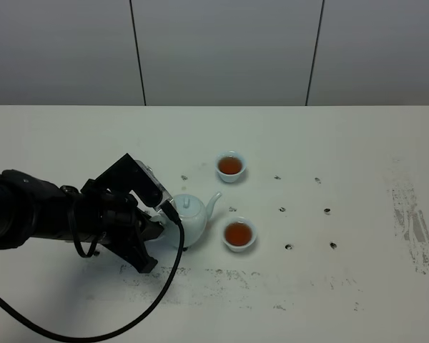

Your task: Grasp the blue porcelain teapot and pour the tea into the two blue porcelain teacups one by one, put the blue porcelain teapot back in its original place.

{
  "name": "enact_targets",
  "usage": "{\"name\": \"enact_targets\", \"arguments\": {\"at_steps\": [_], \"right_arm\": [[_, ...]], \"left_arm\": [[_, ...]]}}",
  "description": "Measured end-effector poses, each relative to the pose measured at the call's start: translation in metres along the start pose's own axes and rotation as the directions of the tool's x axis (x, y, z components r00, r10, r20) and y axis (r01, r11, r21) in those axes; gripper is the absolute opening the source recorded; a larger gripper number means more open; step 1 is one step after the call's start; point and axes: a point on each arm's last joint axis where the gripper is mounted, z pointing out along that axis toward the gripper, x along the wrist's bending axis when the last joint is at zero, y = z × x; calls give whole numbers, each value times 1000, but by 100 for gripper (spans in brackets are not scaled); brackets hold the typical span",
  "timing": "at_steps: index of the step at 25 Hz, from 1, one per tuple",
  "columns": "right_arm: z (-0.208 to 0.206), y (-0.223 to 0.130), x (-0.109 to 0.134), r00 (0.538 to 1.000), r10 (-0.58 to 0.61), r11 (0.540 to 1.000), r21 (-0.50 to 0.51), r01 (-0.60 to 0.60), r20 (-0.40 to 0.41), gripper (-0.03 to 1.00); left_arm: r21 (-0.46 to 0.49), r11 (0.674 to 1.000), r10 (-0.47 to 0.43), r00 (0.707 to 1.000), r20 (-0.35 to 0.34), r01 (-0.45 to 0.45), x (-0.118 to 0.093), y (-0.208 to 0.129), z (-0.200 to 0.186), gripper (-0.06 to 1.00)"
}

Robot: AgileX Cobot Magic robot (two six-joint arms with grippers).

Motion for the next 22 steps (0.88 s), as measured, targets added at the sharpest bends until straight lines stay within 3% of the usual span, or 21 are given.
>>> {"name": "enact_targets", "arguments": {"at_steps": [13, 17, 22], "right_arm": [[0, 0, 0, 1000, 0, 1000, 0, 0, 0, 35], [0, 0, 0, 1000, 0, 1000, 0, 0, 0, 35], [0, 0, 0, 1000, 0, 1000, 0, 0, 0, 35]], "left_arm": [[-11, 999, 52, 999, -4, -52, 0, 3, -4, 11], [-75, 994, 77, 992, -105, -85, 3, 19, -30, 11], [-148, 981, 80, 958, -276, -124, 8, 37, -69, 11]]}}
